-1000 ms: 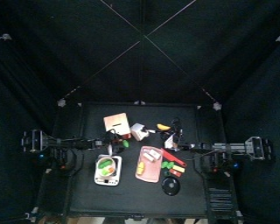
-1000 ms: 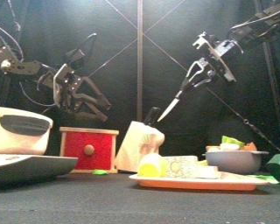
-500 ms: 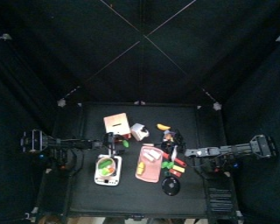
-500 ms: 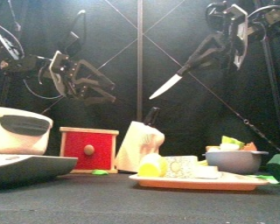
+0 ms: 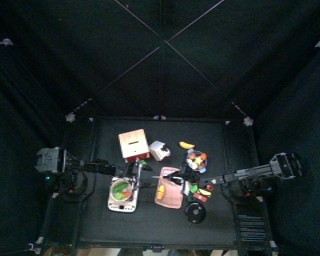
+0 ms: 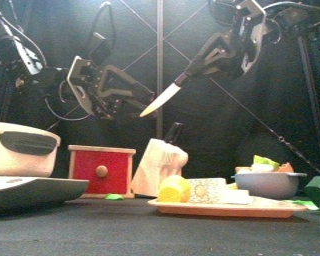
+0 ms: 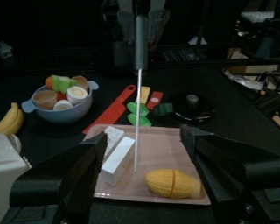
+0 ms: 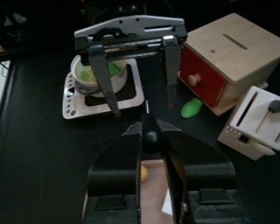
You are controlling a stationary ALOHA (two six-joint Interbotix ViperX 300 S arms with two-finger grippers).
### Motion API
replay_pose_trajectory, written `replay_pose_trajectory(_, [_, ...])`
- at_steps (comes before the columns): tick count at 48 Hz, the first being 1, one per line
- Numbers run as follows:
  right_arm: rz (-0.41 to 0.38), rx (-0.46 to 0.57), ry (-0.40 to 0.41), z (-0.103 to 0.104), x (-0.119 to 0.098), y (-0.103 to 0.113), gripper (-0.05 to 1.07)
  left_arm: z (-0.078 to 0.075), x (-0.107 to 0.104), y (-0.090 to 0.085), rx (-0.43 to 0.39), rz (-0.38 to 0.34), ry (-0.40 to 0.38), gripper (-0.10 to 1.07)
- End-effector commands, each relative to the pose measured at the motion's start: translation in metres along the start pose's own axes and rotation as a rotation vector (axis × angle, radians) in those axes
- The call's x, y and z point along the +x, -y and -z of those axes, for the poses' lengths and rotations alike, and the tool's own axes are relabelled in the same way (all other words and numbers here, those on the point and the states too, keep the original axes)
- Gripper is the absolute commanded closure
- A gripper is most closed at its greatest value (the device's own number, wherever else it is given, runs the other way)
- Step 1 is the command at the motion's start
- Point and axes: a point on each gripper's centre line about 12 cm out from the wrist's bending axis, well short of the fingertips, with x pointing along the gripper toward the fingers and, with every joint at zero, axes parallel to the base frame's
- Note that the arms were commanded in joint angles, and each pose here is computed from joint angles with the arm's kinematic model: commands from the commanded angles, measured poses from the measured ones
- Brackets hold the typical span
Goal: Cut corn
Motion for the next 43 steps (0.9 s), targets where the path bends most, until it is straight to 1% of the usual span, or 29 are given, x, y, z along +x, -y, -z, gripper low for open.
replay_pose_trajectory(1, [-0.006,0.006,0.030,-0.011,-0.002,-0.002,0.62,-0.009,0.004,-0.002,0.001,-0.006,0.035,0.18])
replay_pose_trajectory(7, [-0.003,0.020,0.020,-0.008,-0.002,-0.001,0.61,-0.011,0.003,-0.003,0.002,-0.009,0.042,0.40])
replay_pose_trajectory(11, [-0.003,0.026,0.012,-0.006,-0.002,-0.001,0.61,-0.011,0.002,-0.003,0.002,-0.010,0.040,0.50])
replay_pose_trajectory(16, [0.001,0.044,-0.017,0.003,0.001,-0.001,0.62,-0.009,0.001,-0.002,0.001,-0.010,0.034,0.56])
replay_pose_trajectory(18, [0.001,0.066,-0.039,0.008,0.005,-0.001,0.62,-0.008,0.000,-0.002,0.002,-0.009,0.031,0.57])
replay_pose_trajectory(21, [-0.003,0.129,-0.089,0.017,0.013,-0.003,0.62,-0.006,0.000,-0.001,0.004,-0.004,0.020,0.57])
replay_pose_trajectory(24, [-0.020,0.187,-0.157,0.032,0.023,-0.008,0.62,-0.007,-0.002,0.002,0.010,0.006,0.016,0.57])
replay_pose_trajectory(30, [-0.057,0.228,-0.230,0.049,0.034,-0.018,0.62,-0.004,-0.003,0.006,0.021,0.023,0.000,0.57])
replay_pose_trajectory(33, [-0.070,0.236,-0.250,0.054,0.036,-0.022,0.62,-0.002,-0.003,0.007,0.025,0.030,-0.010,0.57])
replay_pose_trajectory(36, [-0.067,0.240,-0.263,0.058,0.038,-0.021,0.62,0.002,-0.001,0.010,0.025,0.043,-0.020,0.57])
replay_pose_trajectory(43, [-0.060,0.252,-0.263,0.058,0.039,-0.021,0.62,0.016,0.004,0.020,0.019,0.073,-0.059,0.57])
